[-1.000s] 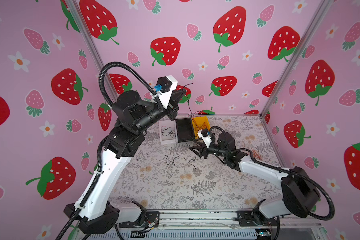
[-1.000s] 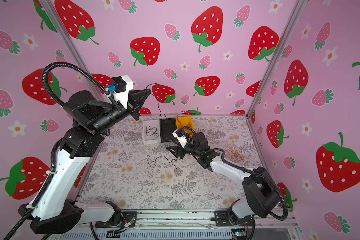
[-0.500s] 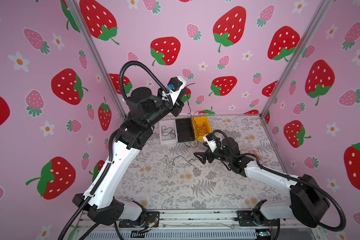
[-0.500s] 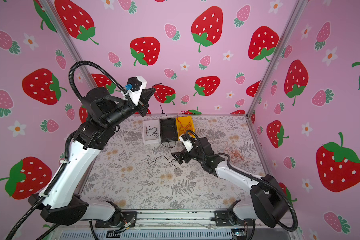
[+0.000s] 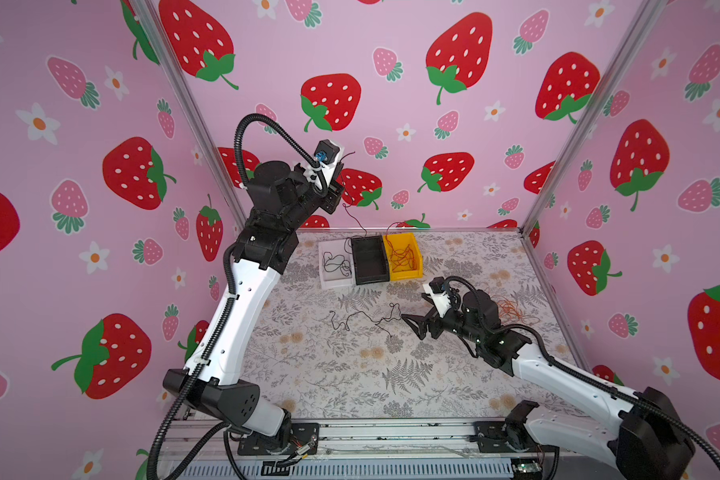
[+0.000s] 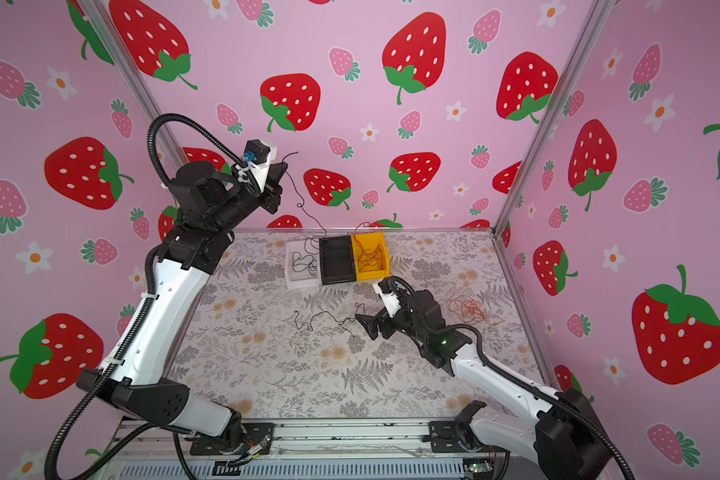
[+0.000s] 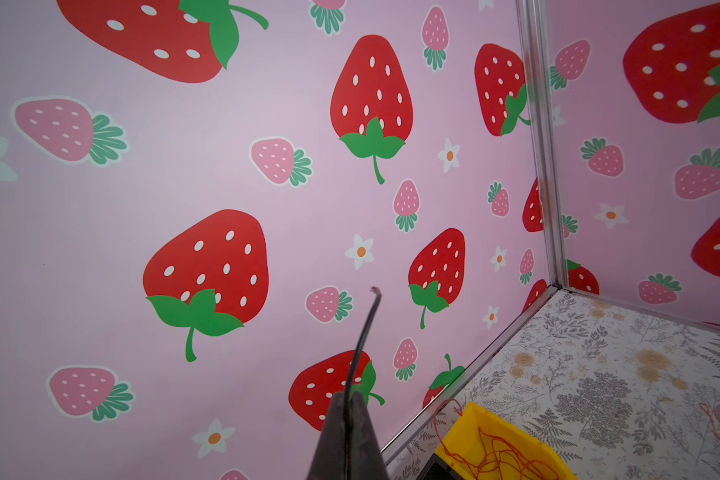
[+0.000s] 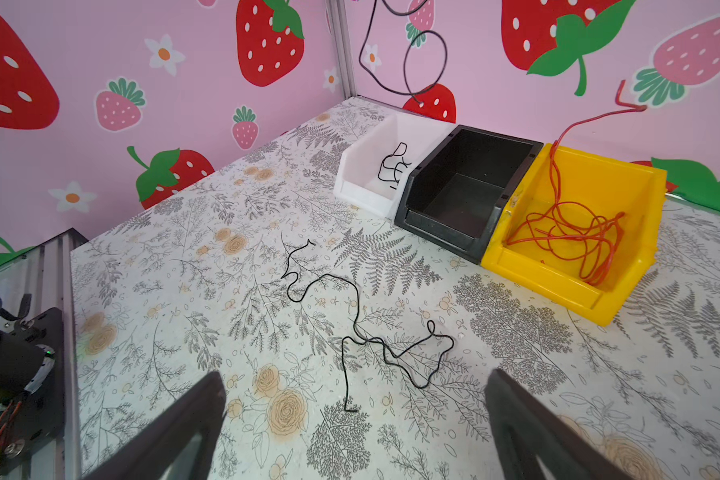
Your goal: Untangle the cables
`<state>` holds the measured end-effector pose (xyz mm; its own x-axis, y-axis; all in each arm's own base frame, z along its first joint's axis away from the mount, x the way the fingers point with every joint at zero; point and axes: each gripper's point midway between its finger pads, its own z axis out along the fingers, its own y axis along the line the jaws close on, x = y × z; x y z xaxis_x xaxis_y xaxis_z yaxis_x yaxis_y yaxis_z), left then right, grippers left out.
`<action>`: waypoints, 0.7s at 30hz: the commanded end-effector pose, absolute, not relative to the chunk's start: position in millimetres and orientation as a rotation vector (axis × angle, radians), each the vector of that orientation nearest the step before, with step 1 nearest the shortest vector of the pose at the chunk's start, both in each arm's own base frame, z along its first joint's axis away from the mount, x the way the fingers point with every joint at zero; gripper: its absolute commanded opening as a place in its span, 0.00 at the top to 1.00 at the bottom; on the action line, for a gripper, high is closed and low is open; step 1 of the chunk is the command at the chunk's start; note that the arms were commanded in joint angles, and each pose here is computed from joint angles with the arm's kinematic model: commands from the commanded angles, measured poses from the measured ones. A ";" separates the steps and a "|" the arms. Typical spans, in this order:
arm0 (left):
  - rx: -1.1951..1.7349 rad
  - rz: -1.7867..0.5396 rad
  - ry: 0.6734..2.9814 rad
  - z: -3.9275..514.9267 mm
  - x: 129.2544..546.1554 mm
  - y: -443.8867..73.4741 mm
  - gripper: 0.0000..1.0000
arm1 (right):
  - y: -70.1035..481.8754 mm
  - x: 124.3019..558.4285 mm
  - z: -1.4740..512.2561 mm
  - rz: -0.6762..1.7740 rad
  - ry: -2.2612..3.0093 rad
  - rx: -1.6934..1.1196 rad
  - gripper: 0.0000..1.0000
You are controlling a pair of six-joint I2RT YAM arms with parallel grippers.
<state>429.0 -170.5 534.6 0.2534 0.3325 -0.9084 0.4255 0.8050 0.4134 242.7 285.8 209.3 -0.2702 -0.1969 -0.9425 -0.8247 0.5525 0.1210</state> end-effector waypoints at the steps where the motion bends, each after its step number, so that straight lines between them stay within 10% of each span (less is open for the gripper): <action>1: 0.673 -0.065 1.307 540.5 444.5 -168.4 1.00 | 280.5 246.6 197.3 0.718 1.808 -0.853 0.01; 21: 0.636 0.049 1.402 496.7 501.2 -144.7 1.00 | 276.7 258.3 177.6 0.665 1.892 -0.878 0.01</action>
<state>506.6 -148.2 470.6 0.1254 0.3900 -0.9122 0.3731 0.8335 0.4076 252.2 276.0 170.9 -0.3361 -0.3014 -0.8923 -0.7981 0.5942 0.0999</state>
